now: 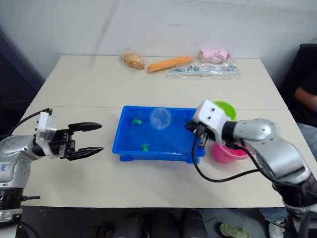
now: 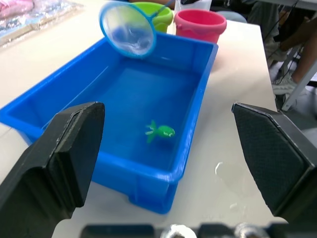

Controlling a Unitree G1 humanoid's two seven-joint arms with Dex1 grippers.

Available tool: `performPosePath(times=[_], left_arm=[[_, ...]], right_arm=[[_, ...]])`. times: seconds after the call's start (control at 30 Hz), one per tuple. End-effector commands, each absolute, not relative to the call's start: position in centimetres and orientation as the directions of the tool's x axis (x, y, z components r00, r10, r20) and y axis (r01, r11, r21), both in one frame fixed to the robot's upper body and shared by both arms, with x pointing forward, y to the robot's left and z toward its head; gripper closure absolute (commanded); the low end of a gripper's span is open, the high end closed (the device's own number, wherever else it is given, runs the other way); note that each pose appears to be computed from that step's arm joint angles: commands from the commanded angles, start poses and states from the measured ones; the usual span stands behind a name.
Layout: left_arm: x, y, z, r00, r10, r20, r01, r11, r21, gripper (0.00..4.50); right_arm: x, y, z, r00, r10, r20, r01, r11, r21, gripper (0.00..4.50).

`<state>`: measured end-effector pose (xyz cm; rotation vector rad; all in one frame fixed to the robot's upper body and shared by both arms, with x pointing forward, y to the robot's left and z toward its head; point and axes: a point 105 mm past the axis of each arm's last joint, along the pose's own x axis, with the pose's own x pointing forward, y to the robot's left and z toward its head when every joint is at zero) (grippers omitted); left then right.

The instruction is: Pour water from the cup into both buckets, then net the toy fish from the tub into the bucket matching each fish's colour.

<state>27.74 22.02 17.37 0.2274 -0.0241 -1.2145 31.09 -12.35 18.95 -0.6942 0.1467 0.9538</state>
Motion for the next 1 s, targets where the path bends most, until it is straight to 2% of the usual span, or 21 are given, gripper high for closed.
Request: performPosePath(times=[0.03, 0.23, 0.43, 0.5, 0.7, 0.87, 1.0], left_arm=[[26.9, 22.2, 17.5, 0.359, -0.926, -0.118, 0.919, 0.328, 0.22, 0.07], [26.1, 21.8, 17.0, 0.372, -0.921, -0.115, 0.916, 0.343, 0.208, 0.07], [26.0, 21.4, 17.1, 0.376, -0.92, -0.114, 0.914, 0.348, 0.209, 0.07], [26.1, 21.4, 17.2, 0.377, -0.919, -0.113, 0.913, 0.348, 0.212, 0.07], [26.3, 21.4, 17.4, 0.374, -0.921, -0.113, 0.913, 0.344, 0.219, 0.07], [26.4, 21.3, 17.4, 0.371, -0.921, -0.116, 0.913, 0.34, 0.224, 0.07], [26.5, 21.3, 17.3, 0.378, -0.919, -0.113, 0.912, 0.348, 0.218, 0.07]], right_arm=[[32.2, -12.1, 17.4, 0.571, 0.658, -0.491, -0.791, 0.282, -0.543, 4.5], [33.7, -11.1, 16.1, 0.566, 0.612, -0.552, -0.787, 0.202, -0.583, 4.5], [32.1, -7.4, 15.3, 0.402, 0.706, -0.583, -0.891, 0.155, -0.427, 4.5], [32.4, -6.4, 15.7, 0.39, 0.731, -0.559, -0.9, 0.176, -0.398, 4.5], [31.9, -5.5, 15.1, 0.305, 0.746, -0.592, -0.944, 0.157, -0.29, 4.5], [30.3, -5.1, 14.7, 0.174, 0.776, -0.607, -0.985, 0.126, -0.121, 4.5], [30.4, -5.2, 15.0, 0.171, 0.807, -0.565, -0.984, 0.172, -0.051, 4.5]])
